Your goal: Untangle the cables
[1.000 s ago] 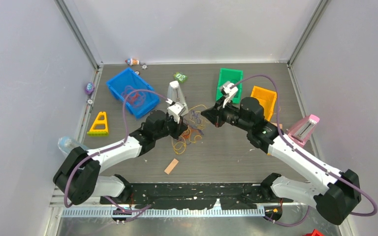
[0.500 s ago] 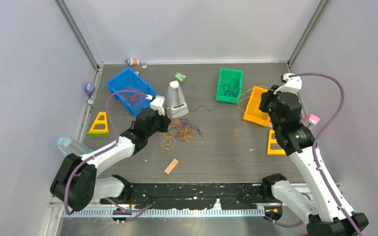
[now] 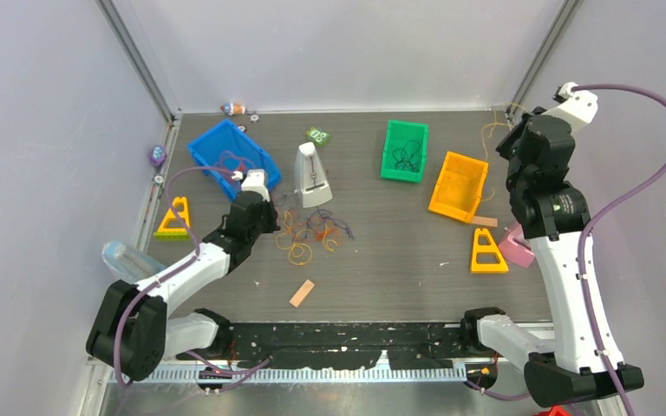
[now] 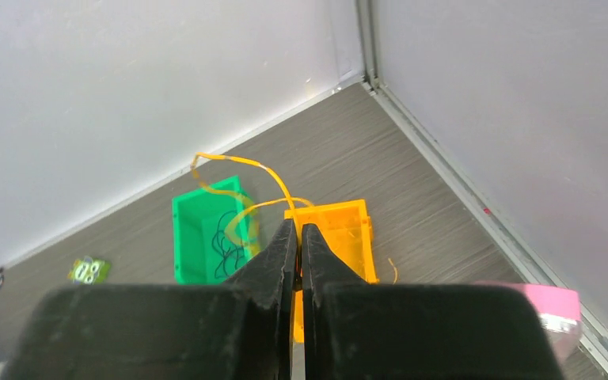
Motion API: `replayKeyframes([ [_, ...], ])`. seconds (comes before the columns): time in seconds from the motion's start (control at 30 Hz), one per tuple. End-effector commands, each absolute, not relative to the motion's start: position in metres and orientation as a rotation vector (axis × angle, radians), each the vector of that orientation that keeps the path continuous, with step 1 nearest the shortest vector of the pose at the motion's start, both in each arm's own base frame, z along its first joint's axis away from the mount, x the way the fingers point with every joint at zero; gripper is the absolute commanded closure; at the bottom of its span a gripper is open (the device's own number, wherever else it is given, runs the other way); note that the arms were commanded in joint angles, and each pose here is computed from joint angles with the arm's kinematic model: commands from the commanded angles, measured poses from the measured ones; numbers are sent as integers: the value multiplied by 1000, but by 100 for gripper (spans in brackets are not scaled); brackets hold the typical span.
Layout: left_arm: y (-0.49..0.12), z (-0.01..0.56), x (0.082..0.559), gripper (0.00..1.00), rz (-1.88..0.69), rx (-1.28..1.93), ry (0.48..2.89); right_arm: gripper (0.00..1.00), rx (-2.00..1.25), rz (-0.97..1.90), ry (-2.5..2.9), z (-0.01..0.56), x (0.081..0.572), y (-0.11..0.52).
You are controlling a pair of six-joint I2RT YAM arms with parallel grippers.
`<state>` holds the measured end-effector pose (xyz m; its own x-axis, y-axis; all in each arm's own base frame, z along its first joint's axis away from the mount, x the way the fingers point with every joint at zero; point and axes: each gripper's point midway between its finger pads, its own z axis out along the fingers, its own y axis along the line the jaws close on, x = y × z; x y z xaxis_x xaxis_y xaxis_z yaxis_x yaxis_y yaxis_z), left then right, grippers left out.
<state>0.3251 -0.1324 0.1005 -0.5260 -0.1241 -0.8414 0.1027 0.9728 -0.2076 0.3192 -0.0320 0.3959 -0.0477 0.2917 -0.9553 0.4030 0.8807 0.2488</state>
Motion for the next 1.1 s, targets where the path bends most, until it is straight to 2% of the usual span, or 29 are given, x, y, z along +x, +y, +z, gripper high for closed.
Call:
replayKeyframes([
  [0.0,-122,110,324,100,-267,-97,2067,95,664,-108,1546,427,309,-54],
  [0.13,-150,132,318,100,-419,60,1968,95,595,-27,1570,428,324,-38],
  [0.33,-176,147,309,100,-508,201,1908,95,598,-37,1615,415,344,-37],
  [0.83,-194,155,301,100,-523,313,1854,95,602,-31,1671,398,390,-36],
  [1.07,-198,156,301,100,-524,333,1851,95,620,-82,1732,363,404,-42],
])
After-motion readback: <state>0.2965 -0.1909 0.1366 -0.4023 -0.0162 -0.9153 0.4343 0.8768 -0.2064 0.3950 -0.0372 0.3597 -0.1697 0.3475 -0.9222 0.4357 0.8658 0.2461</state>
